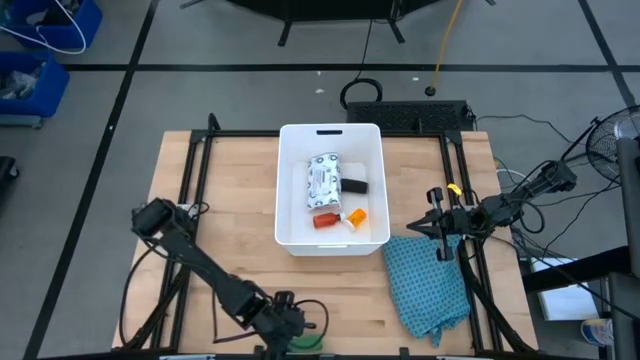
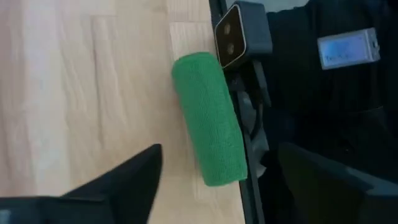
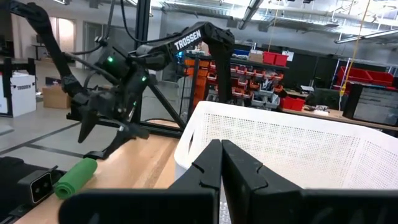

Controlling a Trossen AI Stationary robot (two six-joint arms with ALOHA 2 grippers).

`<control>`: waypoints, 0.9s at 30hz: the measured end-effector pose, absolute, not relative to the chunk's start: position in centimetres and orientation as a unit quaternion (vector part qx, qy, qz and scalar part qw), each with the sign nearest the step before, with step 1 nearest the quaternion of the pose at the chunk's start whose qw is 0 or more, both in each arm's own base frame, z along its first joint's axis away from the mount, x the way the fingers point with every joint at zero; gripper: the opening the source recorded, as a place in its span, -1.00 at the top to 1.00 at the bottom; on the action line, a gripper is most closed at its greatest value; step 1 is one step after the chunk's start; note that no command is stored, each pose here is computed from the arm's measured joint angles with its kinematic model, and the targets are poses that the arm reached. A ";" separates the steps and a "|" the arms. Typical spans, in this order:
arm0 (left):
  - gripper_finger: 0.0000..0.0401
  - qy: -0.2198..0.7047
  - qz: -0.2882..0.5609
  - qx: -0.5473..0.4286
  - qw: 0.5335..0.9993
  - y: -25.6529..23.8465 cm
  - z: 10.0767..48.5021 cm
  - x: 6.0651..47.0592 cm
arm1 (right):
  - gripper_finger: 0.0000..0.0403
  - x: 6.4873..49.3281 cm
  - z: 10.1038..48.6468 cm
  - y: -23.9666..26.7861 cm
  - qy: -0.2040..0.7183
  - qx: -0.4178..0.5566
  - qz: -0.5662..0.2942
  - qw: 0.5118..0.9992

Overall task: Pick & place medical supplies in basket/bin
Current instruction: Put the green bandage into the white bin

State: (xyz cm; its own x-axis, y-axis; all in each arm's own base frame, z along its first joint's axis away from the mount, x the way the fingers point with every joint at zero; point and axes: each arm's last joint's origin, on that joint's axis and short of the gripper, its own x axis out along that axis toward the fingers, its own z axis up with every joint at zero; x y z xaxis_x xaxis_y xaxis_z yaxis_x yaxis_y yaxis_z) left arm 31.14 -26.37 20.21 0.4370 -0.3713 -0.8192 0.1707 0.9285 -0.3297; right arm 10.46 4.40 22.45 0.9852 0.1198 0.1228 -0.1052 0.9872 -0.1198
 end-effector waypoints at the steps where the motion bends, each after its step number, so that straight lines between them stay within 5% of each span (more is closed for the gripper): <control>1: -0.69 0.507 -0.163 -0.106 0.840 -26.3 20.0 31.4 | 1.00 10.5 22.4 4.4 -0.065 -0.057 0.057 0.995; 7: -0.98 0.511 -0.185 -0.132 0.829 -26.5 19.0 32.2 | 1.00 10.5 22.4 4.4 -0.063 -0.056 0.057 0.995; 21: -0.87 0.481 -0.148 -0.109 0.857 -27.7 18.3 31.8 | 1.00 10.5 22.4 4.4 -0.064 -0.030 0.058 0.996; 27: -0.89 0.489 -0.147 -0.098 0.855 -29.1 15.3 31.8 | 1.00 10.5 22.5 4.4 -0.063 -0.013 0.059 0.996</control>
State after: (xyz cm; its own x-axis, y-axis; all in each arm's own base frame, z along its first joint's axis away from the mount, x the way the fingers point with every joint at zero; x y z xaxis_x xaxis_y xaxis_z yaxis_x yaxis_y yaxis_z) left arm 31.84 -29.14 15.27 0.4796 -0.3464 -0.8062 0.1553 0.9378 -0.3105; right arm 10.46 4.40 22.45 0.9852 0.1187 0.1235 -0.1154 0.9928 -0.0336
